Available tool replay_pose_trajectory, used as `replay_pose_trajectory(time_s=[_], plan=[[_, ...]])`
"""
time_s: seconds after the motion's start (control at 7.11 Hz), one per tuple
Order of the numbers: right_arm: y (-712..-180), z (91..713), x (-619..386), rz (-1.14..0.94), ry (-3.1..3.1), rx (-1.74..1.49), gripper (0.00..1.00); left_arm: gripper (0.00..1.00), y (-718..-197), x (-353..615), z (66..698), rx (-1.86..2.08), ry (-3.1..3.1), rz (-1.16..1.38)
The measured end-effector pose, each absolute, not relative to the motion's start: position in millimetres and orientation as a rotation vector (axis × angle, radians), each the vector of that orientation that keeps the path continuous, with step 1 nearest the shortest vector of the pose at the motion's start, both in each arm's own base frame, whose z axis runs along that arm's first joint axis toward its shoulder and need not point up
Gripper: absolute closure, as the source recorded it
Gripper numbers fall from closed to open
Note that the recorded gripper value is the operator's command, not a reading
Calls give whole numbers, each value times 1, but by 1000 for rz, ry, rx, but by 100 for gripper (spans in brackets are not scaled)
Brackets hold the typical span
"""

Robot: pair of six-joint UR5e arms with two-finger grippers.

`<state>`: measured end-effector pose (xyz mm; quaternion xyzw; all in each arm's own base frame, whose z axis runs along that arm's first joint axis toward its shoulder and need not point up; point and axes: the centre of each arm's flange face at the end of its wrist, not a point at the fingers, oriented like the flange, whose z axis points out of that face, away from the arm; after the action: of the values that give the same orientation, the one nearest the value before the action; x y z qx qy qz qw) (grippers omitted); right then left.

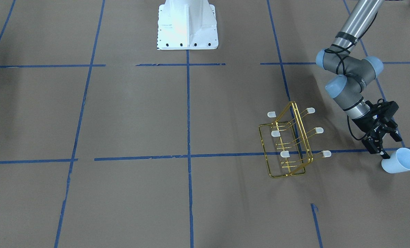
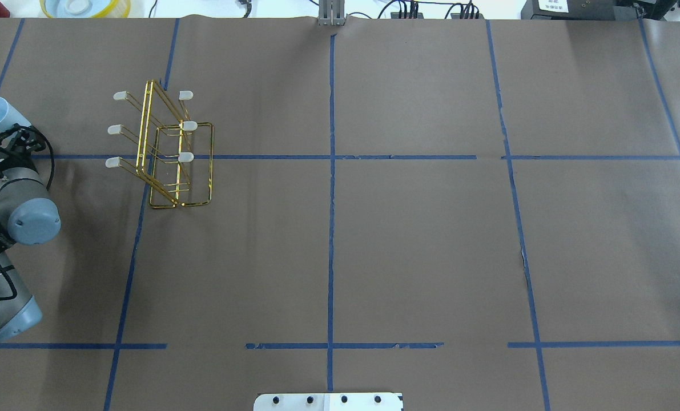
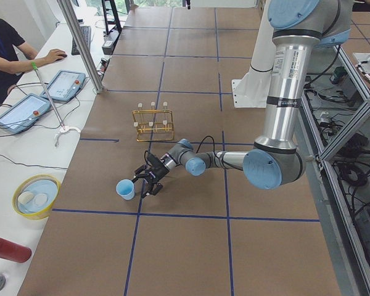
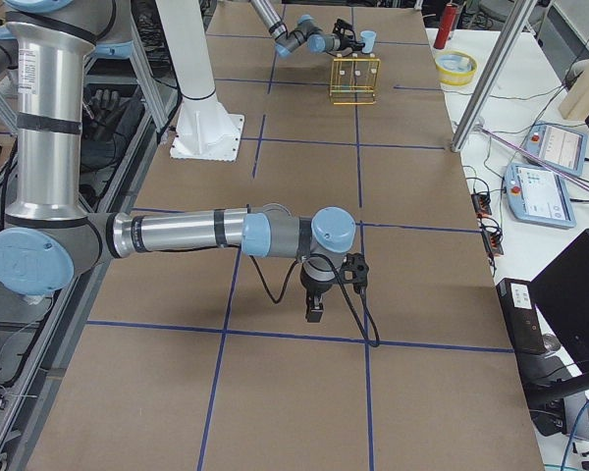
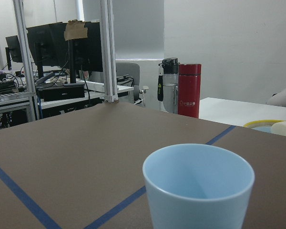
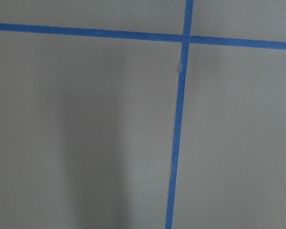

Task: Hang cup on cup holder
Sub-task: 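Close the left gripper on the light blue cup's rim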

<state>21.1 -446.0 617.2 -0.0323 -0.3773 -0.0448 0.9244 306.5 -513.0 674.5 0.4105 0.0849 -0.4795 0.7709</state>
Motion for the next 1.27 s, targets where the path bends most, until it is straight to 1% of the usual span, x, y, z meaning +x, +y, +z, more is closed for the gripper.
replay_pose_trajectory(time_s=[0.7, 1.27], plan=[[-446, 617, 21, -92, -774, -66, 0, 0, -533, 320, 662, 888, 195, -1049], [-446, 617, 21, -92, -774, -67, 0, 0, -537, 312, 686, 883, 146, -1037]])
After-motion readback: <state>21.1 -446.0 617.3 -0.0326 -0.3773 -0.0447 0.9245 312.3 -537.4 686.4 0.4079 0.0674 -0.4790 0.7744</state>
